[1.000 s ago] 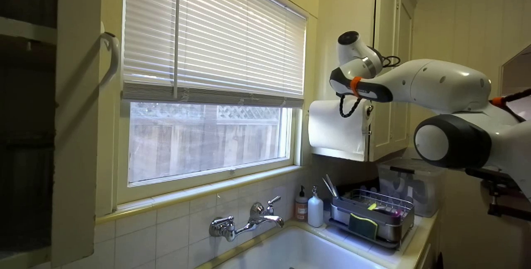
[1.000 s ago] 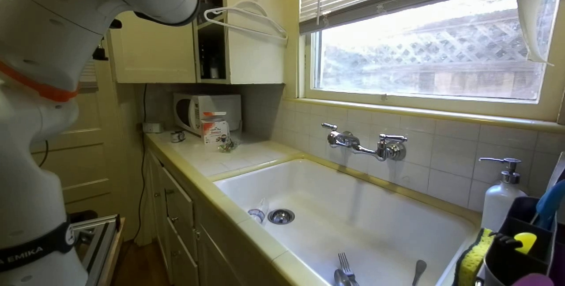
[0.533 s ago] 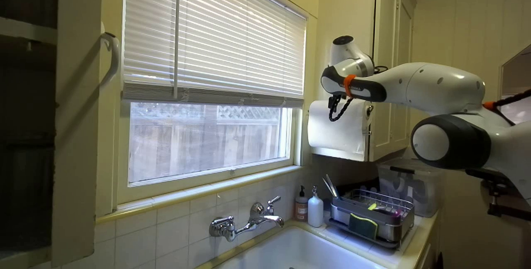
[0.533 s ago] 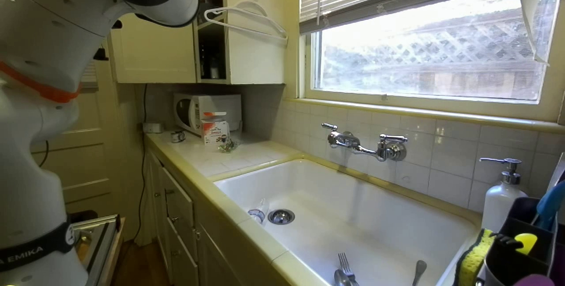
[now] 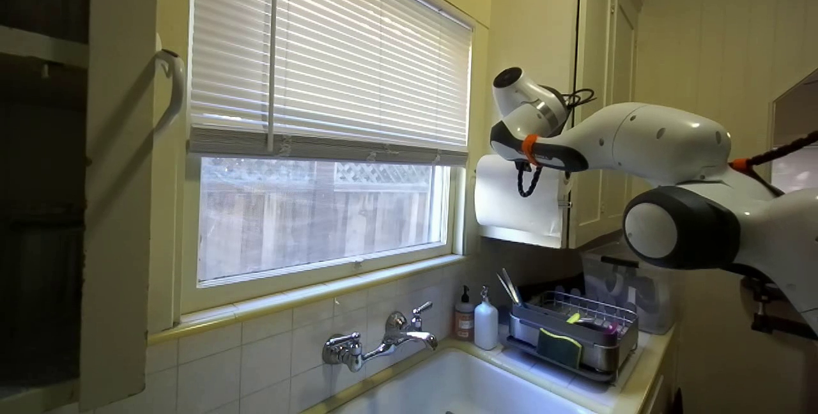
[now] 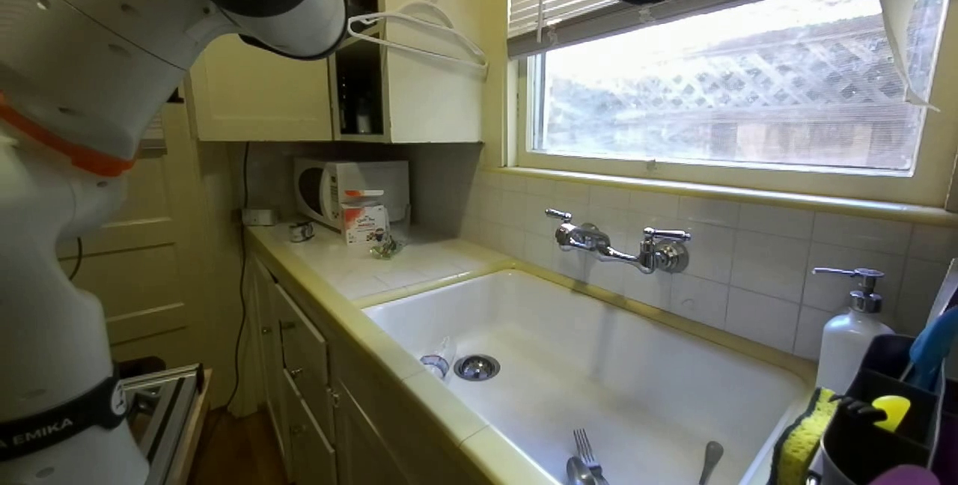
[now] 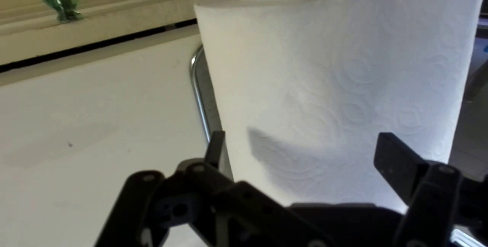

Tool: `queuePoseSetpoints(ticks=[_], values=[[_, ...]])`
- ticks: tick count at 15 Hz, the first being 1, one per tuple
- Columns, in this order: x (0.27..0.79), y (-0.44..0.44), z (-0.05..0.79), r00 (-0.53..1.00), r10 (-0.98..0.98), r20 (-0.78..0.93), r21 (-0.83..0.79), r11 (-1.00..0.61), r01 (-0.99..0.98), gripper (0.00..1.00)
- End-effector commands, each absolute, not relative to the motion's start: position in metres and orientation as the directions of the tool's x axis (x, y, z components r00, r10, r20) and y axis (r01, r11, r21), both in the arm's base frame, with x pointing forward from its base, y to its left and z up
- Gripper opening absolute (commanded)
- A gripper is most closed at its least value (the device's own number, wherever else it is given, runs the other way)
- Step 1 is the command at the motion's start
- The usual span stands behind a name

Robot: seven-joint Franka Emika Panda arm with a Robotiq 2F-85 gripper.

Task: Pick up the tissue paper and put it on the left side of the base top

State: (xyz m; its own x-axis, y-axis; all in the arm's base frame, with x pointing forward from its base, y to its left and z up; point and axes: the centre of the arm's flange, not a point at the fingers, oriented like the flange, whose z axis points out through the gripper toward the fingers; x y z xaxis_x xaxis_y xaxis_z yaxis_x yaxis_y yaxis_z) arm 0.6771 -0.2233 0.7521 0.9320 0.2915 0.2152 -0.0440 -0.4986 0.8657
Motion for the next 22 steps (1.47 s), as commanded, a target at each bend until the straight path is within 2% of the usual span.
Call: queuePoseSetpoints(ticks=[1, 11, 22], values=[[0.695, -0.225, 0.757, 0.953, 0.257, 0.159, 0.902, -0.429, -0.034, 1.00], [0.696, -0.242, 0.747, 0.966, 0.219, 0.139, 0.906, -0.422, -0.035, 1.00], [0.681, -0.248, 0.780, 0.963, 0.131, 0.236, 0.879, -0.450, -0.155, 1.00]])
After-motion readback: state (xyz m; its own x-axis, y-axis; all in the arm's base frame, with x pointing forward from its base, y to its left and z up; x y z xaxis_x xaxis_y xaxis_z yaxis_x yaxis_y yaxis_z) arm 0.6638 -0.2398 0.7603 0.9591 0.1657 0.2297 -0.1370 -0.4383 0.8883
